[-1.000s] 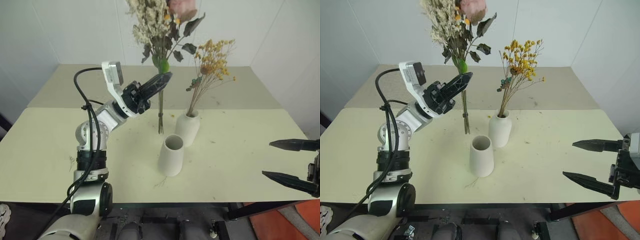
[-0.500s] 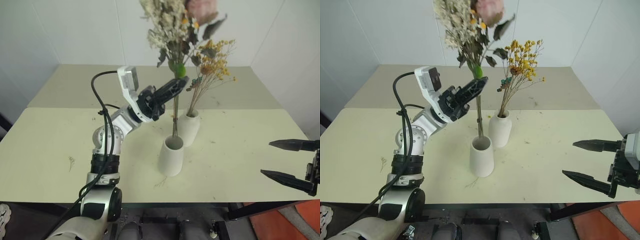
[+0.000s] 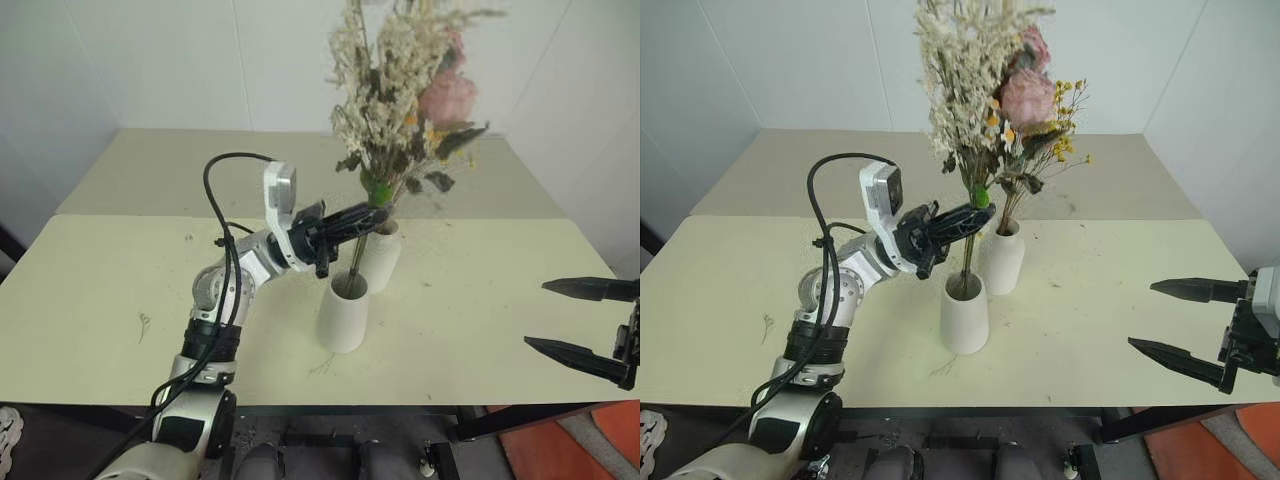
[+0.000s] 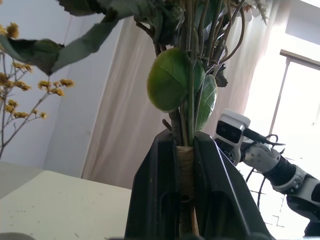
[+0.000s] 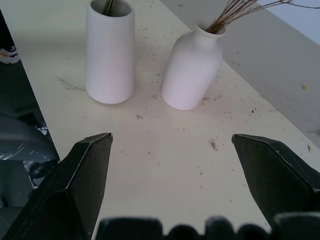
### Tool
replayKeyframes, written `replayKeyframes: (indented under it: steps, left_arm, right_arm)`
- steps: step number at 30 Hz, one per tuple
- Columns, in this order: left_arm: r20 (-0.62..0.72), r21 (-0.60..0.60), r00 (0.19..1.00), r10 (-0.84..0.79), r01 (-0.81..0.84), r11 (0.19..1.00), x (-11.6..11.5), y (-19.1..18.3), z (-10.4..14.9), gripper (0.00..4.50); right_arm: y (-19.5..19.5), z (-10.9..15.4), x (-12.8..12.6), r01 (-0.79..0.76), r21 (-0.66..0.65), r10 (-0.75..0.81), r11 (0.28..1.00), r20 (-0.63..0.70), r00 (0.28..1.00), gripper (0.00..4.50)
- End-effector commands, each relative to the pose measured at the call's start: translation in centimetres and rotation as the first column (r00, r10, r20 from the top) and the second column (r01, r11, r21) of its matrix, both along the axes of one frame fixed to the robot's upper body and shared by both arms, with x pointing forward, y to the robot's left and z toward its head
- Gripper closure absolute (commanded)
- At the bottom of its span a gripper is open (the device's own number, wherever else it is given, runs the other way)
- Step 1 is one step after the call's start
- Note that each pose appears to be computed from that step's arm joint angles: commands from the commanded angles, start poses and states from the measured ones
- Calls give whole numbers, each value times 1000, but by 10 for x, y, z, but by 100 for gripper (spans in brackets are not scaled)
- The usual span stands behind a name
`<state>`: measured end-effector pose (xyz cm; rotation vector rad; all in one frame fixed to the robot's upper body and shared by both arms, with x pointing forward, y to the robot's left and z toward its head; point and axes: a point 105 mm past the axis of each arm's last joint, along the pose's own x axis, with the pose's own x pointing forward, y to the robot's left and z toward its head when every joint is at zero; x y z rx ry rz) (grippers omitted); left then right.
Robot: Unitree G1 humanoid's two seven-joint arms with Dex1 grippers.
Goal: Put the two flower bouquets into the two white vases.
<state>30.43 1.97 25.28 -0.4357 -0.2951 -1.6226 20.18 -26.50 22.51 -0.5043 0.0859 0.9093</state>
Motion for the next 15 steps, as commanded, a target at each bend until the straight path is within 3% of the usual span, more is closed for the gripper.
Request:
replayKeyframes:
  steps: [1, 10, 11, 15]
  left_arm:
    - [90, 0, 996, -29, 29, 1000, -12, 1, 4, 440]
    - [115, 17, 993, -19, 17, 1000, -14, 13, 0, 440]
    - [118, 18, 993, -28, 26, 1000, -15, 15, 0, 368]
    - [134, 63, 990, -31, 23, 998, -16, 18, -4, 252]
  right_arm:
    - [0, 9, 1, 1, -23, 0, 1000, 57, 998, 0]
    - [-1, 11, 4, -4, -31, 6, 1000, 72, 997, 0]
    - [-1, 12, 4, -4, -33, 7, 999, 74, 997, 0]
    - [0, 13, 7, -10, -34, 12, 999, 81, 997, 0]
